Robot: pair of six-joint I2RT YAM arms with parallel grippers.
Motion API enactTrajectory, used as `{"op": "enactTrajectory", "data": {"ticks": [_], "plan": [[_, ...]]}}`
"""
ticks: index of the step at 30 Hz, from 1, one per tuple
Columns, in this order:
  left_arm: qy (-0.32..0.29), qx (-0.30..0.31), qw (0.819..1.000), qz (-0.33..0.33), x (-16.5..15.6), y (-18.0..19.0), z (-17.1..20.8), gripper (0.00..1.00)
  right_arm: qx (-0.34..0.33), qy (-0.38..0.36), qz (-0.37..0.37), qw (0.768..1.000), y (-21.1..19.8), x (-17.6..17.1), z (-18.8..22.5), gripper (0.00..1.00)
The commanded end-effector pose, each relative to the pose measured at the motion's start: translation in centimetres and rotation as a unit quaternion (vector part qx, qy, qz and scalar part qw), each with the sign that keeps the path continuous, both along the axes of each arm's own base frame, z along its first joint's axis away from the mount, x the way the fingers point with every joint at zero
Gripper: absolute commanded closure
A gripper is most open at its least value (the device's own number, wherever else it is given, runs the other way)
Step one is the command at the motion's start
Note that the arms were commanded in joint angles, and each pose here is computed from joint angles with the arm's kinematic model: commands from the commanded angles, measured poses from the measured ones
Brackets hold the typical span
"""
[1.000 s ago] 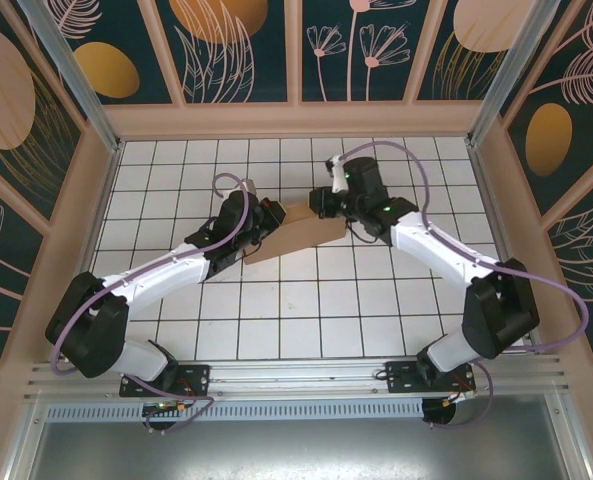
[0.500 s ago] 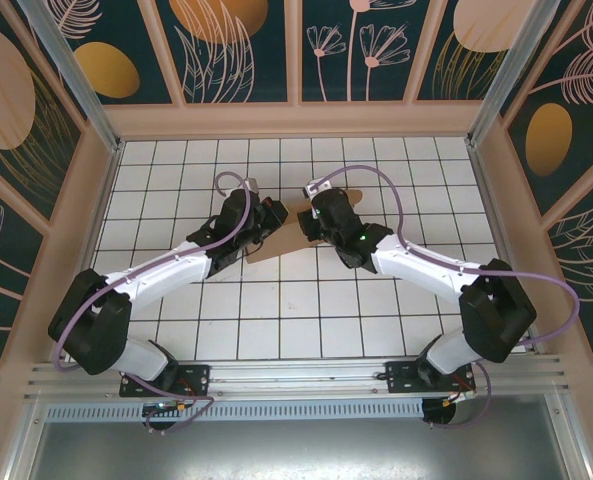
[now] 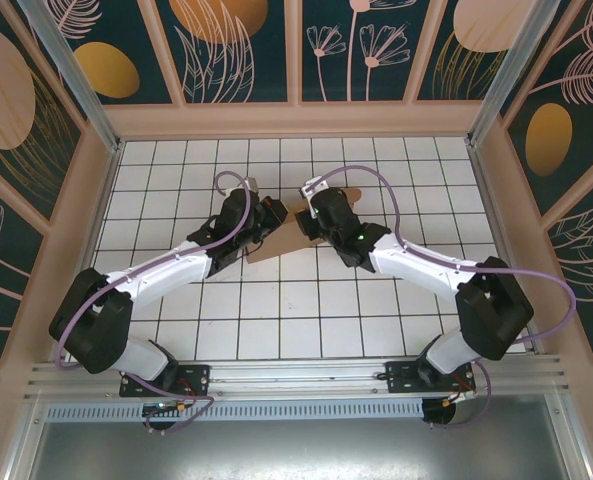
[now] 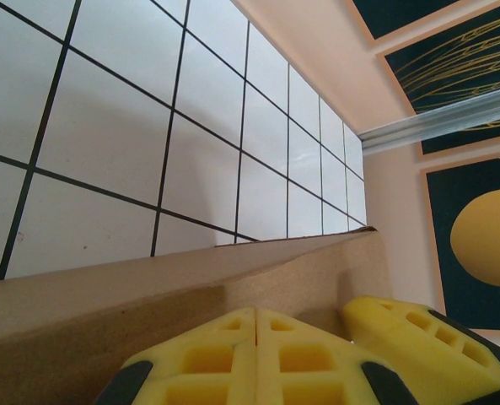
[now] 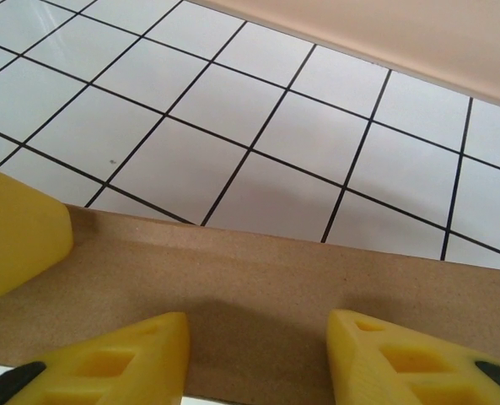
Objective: Fold the paper box
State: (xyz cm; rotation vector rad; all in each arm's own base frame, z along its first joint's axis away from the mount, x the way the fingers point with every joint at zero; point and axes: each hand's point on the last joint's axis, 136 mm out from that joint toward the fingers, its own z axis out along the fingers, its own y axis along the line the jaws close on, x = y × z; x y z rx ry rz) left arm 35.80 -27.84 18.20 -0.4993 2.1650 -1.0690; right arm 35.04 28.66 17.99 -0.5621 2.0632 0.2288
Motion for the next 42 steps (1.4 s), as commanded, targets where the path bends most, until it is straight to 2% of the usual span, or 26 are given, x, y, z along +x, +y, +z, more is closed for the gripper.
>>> {"op": "enactTrajectory", "data": {"ticks": [1,6,9,12,13,16,20,23,29,42], "plan": [[0.076,0.044,0.996,-0.03,-2.3,0.2,-4.8,1.0,-0.031,0.093,0.025,0.995,0.2,-1.7,-5.0,0.55],[0.069,0.046,0.996,-0.032,-2.2,0.1,-3.8,1.0,-0.054,0.14,0.017,0.989,-0.5,-2.7,-8.1,0.56],[0.054,0.044,0.997,-0.033,-2.0,0.2,-2.0,0.94,-0.062,0.16,0.012,0.985,-1.0,-3.0,-9.4,0.56],[0.046,0.051,0.997,-0.034,-2.1,0.5,-0.4,0.84,-0.068,0.17,0.004,0.983,-1.6,-3.2,-10.1,0.57],[0.035,0.049,0.998,-0.03,-1.8,0.6,1.2,0.81,-0.068,0.171,0.0,0.983,-1.7,-3.2,-10.2,0.57],[0.034,0.053,0.998,0.0,-1.9,2.7,2.8,0.74,-0.069,0.173,-0.004,0.982,-1.8,-3.1,-10.2,0.57],[0.07,0.037,0.996,0.047,-3.1,6.5,2.4,0.52,-0.071,0.175,-0.006,0.982,-1.7,-3.0,-10.2,0.57],[0.081,0.04,0.993,0.071,-4.2,8.9,2.2,0.46,-0.067,0.176,-0.002,0.982,-1.5,-2.9,-10.0,0.57],[0.09,0.041,0.99,0.104,-4.7,12.7,1.3,0.44,-0.061,0.182,0.004,0.981,-1.1,-3.1,-10.0,0.57],[0.103,0.045,0.986,0.123,-3.9,13.8,-1.6,0.45,-0.062,0.188,0.016,0.98,-0.3,-3.3,-9.9,0.57]]}}
